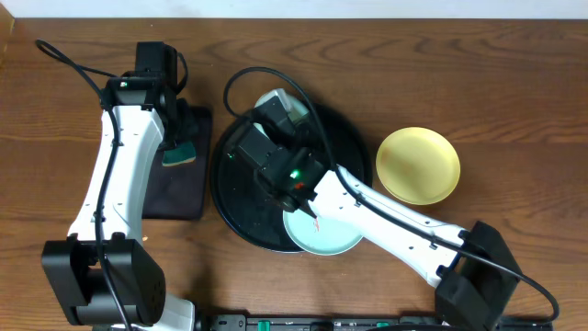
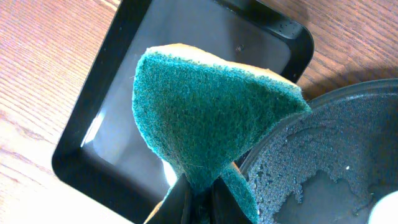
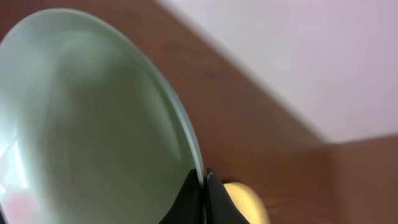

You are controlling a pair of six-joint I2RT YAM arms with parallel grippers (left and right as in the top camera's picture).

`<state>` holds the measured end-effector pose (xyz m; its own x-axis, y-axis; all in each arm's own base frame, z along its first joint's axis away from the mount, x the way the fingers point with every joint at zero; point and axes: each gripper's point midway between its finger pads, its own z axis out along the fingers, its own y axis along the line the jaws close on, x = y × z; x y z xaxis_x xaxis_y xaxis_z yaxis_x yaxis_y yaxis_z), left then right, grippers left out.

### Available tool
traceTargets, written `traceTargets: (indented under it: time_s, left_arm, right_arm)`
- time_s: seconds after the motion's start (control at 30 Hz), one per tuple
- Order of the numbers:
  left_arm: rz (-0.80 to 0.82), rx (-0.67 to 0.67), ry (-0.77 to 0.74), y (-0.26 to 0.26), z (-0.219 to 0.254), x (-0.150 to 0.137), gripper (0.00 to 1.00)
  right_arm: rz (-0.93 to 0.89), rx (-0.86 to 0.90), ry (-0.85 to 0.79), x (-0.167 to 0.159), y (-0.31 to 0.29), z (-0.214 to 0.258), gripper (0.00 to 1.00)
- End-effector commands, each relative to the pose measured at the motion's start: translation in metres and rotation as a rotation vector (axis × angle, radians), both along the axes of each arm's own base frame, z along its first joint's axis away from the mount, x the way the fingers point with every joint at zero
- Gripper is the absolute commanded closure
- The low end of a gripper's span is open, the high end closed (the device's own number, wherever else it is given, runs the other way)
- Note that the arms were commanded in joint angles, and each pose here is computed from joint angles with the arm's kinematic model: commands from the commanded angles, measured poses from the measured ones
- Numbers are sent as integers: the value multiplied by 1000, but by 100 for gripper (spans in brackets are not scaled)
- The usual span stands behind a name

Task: Clean dirty plates on tray and stack at the side
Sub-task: 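Lift the pale green plate with the right gripper and carry it right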

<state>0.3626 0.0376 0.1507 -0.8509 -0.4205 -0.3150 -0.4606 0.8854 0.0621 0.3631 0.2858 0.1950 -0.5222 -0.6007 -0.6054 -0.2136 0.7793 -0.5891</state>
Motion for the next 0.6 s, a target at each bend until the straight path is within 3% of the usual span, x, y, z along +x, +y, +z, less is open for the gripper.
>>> traceTargets:
  time_s: [0.0,0.33,0.47,0.57]
  left_arm:
    - [-2,19,-16,3,7,3,93]
    - [-2,19,-16,3,7,3,93]
    - [-3,19,-12,3,7,2,93]
    - [-3,19,-10,3,7,2,93]
  right_arm:
    - [108,265,206,-18,27,-10,99]
    - [163,653,361,-7,-17,49,99]
    - [110,807,406,-9,-65,75,99]
    - [-32,860,390,-10,-122,86,99]
